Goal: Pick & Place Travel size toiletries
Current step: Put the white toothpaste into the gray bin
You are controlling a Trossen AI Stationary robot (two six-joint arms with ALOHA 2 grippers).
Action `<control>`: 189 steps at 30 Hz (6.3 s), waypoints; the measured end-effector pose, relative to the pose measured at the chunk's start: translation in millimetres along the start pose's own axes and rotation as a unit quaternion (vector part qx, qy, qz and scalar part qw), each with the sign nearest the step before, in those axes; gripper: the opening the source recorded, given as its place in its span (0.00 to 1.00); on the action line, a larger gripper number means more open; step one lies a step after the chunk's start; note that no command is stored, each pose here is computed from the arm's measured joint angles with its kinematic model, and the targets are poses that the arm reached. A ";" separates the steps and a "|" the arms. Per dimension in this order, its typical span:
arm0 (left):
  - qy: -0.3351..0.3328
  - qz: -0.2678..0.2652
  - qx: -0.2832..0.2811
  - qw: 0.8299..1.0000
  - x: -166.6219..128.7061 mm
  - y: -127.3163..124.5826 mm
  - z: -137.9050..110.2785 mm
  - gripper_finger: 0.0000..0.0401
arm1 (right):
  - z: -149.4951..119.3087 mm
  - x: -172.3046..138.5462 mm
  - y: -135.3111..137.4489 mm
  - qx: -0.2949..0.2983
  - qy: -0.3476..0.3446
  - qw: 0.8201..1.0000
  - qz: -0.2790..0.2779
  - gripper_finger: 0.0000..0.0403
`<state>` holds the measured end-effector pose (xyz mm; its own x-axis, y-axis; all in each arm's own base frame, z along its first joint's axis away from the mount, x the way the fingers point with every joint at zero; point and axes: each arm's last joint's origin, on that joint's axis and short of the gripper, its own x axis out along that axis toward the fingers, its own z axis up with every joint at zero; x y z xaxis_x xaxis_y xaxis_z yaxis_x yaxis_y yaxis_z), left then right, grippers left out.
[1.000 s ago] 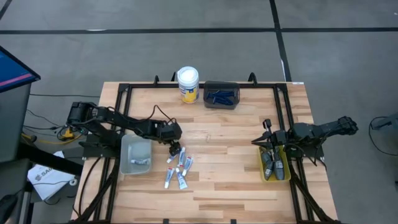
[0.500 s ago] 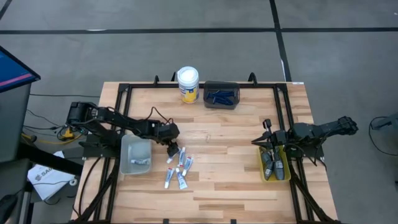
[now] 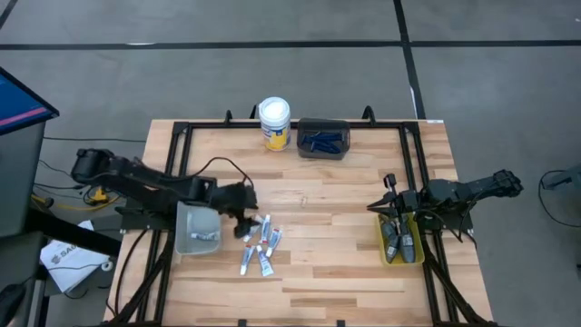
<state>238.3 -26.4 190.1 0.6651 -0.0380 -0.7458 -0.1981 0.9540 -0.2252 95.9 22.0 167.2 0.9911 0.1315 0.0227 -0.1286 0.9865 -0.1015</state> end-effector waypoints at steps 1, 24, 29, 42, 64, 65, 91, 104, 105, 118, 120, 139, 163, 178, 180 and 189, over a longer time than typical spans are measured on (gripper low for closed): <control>-0.006 -0.005 0.018 1.000 -3.2 -7.5 -2.0 0.71 | -0.1 0.0 0.0 0.000 0.000 1.000 0.000 0.04; 0.117 0.161 0.005 0.980 27.1 -52.4 -44.6 0.74 | 0.0 0.0 0.0 0.000 0.000 1.000 0.000 0.04; 0.108 0.162 -0.026 0.980 26.1 -57.5 -37.6 0.74 | -0.1 0.0 0.0 0.000 0.000 1.000 0.000 0.04; 0.103 0.184 -0.116 0.971 26.7 -53.9 -46.1 0.74 | 0.0 0.0 0.0 0.000 0.000 1.000 0.000 0.04; 0.154 0.184 -0.131 0.962 50.3 -59.0 -55.6 0.70 | -0.2 0.0 0.0 0.000 0.000 1.000 0.000 0.04; 0.157 0.183 -0.134 0.961 49.3 -58.2 -54.7 0.68 | -0.1 0.0 0.0 0.000 0.000 1.000 0.000 0.04; 0.158 0.167 -0.131 0.964 43.0 -57.1 -52.0 0.13 | -0.1 0.0 0.0 0.000 0.000 1.000 0.000 0.04; 0.107 0.128 -0.162 0.973 -20.8 -47.9 -28.3 0.13 | -0.1 0.0 0.0 0.000 0.000 1.000 0.000 0.04; 0.115 0.125 -0.171 0.970 -29.5 -44.7 -28.2 0.13 | 0.0 0.0 0.0 0.000 0.000 1.000 0.000 0.04; 0.222 0.120 -0.319 0.914 -117.5 -8.5 -51.4 0.13 | -0.1 0.0 0.0 0.000 0.000 1.000 0.000 0.04; 0.239 0.139 -0.323 0.905 -122.7 -5.3 -56.3 0.13 | 0.0 0.0 0.0 0.000 0.000 1.000 0.000 0.04; 0.243 0.149 -0.329 0.900 -111.4 -9.5 -53.2 0.40 | 0.0 0.0 0.0 0.000 0.000 1.000 0.000 0.04; 0.019 -0.188 0.343 0.920 -17.5 -131.2 -44.7 0.54 | -0.2 0.0 0.0 0.000 0.000 1.000 0.000 0.04; 0.062 -0.141 0.584 0.797 29.2 -134.3 -76.3 0.60 | 0.0 0.0 0.0 0.000 0.000 1.000 0.000 0.04; 0.072 -0.138 0.599 0.785 35.3 -132.5 -78.9 0.60 | 0.0 0.0 0.0 0.000 0.000 1.000 0.000 0.04; 0.086 -0.137 0.662 0.732 48.9 -131.1 -87.1 0.60 | -0.1 0.0 0.0 0.000 0.000 1.000 0.000 0.04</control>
<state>234.1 -179.2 128.6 0.4265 -0.2095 -0.8799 0.8722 0.3527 0.3388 95.9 22.0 167.1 0.9911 0.1312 0.0221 -0.1283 0.9865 -0.1016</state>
